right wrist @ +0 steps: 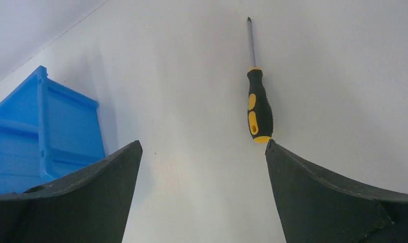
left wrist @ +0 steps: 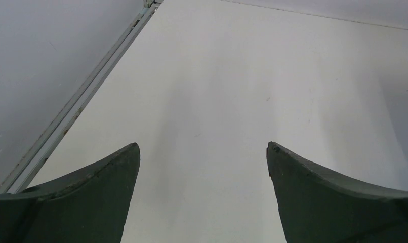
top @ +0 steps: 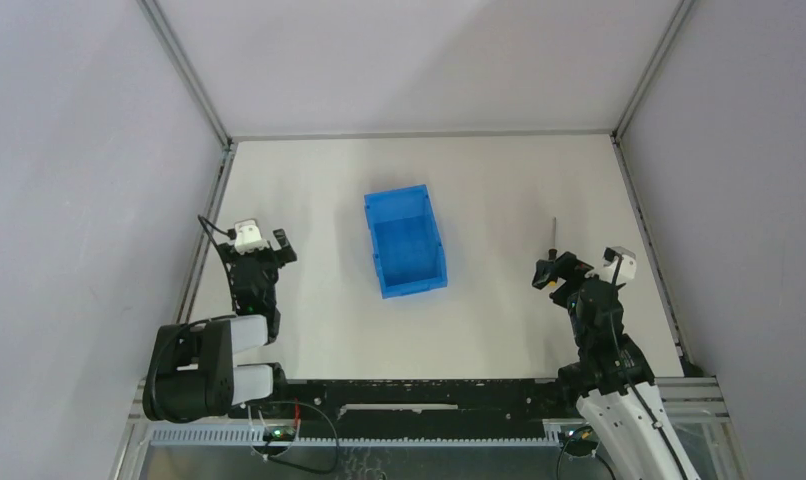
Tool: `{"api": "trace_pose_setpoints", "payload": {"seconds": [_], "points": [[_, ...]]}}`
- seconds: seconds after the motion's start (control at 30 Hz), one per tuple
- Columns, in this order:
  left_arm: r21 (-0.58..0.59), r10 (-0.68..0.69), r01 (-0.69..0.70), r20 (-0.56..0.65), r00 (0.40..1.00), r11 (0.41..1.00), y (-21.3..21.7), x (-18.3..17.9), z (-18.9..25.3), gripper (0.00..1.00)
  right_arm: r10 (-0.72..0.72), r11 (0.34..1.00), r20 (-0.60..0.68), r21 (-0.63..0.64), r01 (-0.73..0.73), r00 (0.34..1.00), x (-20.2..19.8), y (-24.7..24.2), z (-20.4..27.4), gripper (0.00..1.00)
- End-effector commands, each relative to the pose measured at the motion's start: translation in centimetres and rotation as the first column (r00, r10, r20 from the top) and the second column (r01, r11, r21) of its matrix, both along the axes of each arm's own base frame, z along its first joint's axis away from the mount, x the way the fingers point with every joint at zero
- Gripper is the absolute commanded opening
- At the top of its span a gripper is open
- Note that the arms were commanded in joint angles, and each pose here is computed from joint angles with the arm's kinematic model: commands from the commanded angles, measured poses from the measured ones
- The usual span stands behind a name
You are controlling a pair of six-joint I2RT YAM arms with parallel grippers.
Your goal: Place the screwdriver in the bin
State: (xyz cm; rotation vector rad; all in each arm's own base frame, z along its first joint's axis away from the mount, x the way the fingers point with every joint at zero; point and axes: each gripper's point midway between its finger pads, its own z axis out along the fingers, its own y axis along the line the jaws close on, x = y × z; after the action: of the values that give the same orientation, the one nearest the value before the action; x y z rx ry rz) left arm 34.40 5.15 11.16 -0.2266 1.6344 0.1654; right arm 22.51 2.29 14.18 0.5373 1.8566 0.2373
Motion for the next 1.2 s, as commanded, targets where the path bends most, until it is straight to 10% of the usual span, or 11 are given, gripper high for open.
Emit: {"api": "trace_pose_setpoints", "payload": {"seconds": [0.0, 0.23, 0.43, 0.77, 1.17], "points": [[0.02, 0.002, -0.004, 0.068, 0.998, 1.0, 0.1, 1.0, 2.4, 1.0, -0.067, 0.998, 0.056, 0.002, 0.067, 0.996, 0.7, -1.0, 1.9, 1.0], [0.02, 0.002, -0.003, 0.069, 0.998, 1.0, 0.1, 1.0, 2.5, 1.0, 0.065, 0.987, 0.175, -0.154, -0.038, 0.982, 2.3, -0.3, 10.8, 1.0], [0.02, 0.001, -0.003, 0.069, 0.998, 1.0, 0.1, 1.0, 2.5, 1.0, 0.04, 0.963, -0.167, -0.256, -0.082, 0.985, 6.5, -1.4, 13.5, 1.0], [0.021, 0.002, -0.003, 0.07, 0.998, 1.0, 0.1, 1.0, 2.5, 1.0, 0.102, 0.977, -0.747, -0.049, -0.208, 0.657, 10.3, -4.0, 0.5, 0.9], [0.02, 0.0, -0.002, 0.068, 0.998, 1.0, 0.0, 1.0, 2.4, 1.0, 0.124, 0.975, -0.894, 0.03, -0.218, 0.431, 10.2, -4.6, -12.9, 0.42]]}}
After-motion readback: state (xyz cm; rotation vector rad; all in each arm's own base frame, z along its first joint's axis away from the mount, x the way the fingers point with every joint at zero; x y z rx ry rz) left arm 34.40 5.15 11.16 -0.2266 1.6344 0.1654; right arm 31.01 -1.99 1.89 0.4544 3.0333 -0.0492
